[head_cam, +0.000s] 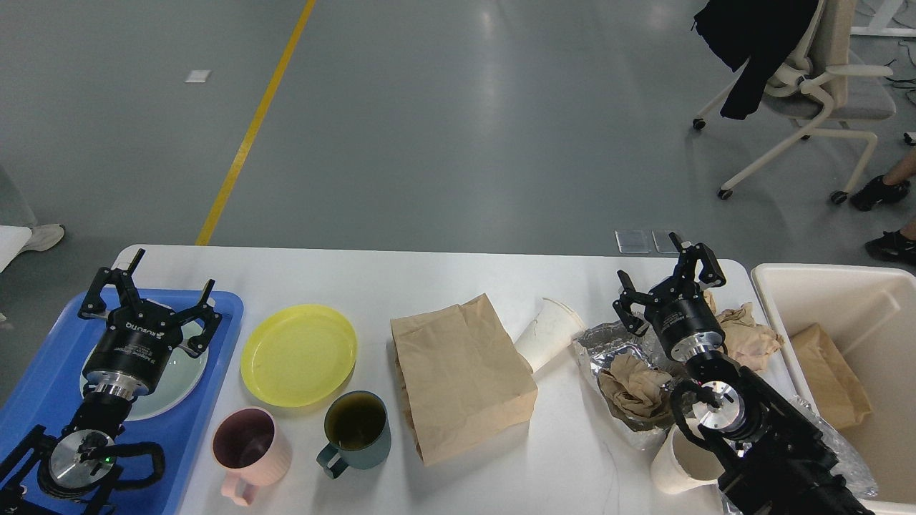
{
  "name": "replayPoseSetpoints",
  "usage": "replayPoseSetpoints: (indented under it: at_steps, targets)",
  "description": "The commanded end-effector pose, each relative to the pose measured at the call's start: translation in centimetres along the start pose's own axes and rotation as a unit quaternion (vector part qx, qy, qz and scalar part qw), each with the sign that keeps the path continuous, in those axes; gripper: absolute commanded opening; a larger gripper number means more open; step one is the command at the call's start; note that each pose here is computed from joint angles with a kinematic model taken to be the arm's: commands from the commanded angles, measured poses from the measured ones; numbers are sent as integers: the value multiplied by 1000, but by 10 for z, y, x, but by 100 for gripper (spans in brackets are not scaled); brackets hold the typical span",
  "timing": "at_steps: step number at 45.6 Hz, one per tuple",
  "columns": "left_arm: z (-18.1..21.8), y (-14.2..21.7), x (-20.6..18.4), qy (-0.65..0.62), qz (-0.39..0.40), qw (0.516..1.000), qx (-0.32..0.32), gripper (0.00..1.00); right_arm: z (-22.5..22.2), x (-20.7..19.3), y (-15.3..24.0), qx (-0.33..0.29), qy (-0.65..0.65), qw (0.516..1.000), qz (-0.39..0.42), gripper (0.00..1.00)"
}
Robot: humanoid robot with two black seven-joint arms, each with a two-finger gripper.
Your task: Tidy desktop
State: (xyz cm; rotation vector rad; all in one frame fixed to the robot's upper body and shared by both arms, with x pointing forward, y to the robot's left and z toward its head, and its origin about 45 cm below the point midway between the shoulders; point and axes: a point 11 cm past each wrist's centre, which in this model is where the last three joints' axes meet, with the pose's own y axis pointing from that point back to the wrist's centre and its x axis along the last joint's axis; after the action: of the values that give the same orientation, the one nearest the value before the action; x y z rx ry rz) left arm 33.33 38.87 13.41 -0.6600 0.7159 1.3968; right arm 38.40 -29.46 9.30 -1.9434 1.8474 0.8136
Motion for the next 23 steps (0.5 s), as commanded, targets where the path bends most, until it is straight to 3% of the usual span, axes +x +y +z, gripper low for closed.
replayPoseSetpoints:
  at_steps: [1,23]
  targets:
    - [5,-2,-1,1,-5,1000,-7,96,0,0,0,0,0,1000,0,100]
    - [7,-3,2,-3,0,1000,-15,96,0,0,0,0,0,1000,0,100]
